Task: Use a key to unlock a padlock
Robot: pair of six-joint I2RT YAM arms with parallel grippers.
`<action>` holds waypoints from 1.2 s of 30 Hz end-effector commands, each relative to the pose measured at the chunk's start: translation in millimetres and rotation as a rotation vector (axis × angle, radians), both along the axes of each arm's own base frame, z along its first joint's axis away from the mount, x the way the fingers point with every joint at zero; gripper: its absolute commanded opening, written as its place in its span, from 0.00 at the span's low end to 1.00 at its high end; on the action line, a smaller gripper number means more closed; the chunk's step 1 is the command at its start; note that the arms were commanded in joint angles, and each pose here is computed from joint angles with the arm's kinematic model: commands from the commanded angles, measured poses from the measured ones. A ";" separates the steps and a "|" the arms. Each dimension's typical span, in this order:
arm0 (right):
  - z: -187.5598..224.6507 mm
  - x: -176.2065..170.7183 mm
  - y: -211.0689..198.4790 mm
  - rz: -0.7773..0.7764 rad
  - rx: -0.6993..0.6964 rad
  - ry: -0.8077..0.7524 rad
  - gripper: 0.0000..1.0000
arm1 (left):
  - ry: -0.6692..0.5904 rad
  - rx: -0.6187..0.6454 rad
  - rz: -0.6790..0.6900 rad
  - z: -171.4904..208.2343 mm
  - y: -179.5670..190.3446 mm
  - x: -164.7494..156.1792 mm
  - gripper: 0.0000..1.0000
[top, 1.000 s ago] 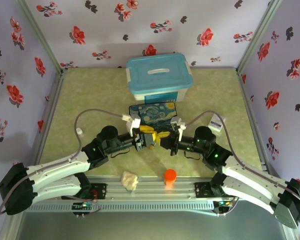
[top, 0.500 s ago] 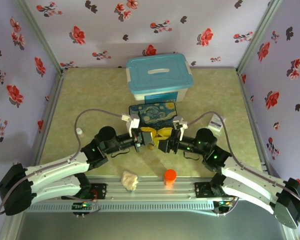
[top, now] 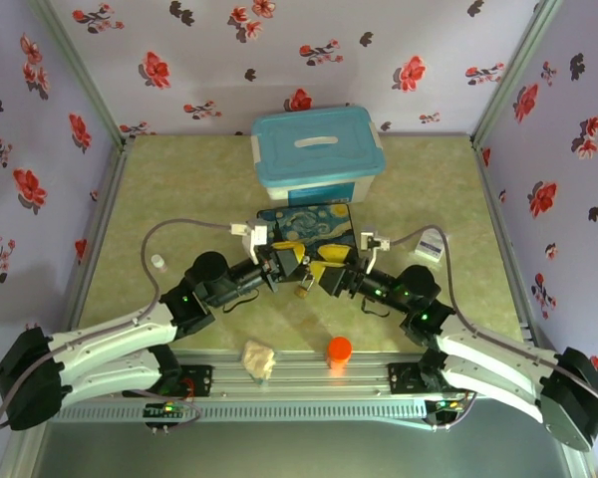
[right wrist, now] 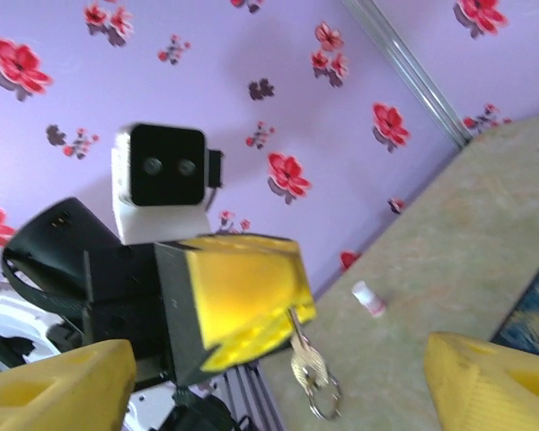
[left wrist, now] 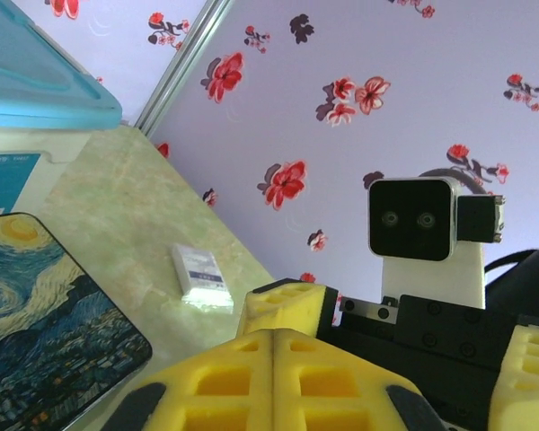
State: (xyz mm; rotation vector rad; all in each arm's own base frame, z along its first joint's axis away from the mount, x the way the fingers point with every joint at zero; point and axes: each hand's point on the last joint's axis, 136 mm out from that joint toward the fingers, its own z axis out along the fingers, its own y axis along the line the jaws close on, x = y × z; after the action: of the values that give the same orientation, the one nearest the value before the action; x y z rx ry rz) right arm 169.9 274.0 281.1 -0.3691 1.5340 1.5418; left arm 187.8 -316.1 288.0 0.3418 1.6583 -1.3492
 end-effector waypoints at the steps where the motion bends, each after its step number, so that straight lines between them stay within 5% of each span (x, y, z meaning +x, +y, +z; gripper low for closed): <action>1: 37.2 -7.1 2.3 0.054 0.124 -0.049 0.76 | -0.025 -0.141 -0.012 39.7 -3.2 -0.4 0.00; 16: 30.6 -12.4 8.7 0.105 0.124 -0.051 0.29 | -0.065 -0.162 -0.038 51.8 -2.1 -7.0 0.00; 24: 22.5 -8.8 7.1 0.078 0.111 -0.046 0.32 | -0.057 -0.173 -0.037 53.4 -0.2 -7.5 0.00; 36: 19.2 -9.6 7.3 0.083 0.123 -0.040 0.11 | -0.048 -0.178 -0.045 52.1 -1.0 -8.6 0.00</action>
State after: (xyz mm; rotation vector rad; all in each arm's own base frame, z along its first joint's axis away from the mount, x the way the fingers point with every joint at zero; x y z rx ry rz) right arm 167.2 285.9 288.7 -0.3819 1.4735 1.6590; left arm 183.5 -319.3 316.0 0.3154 1.5615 -1.4558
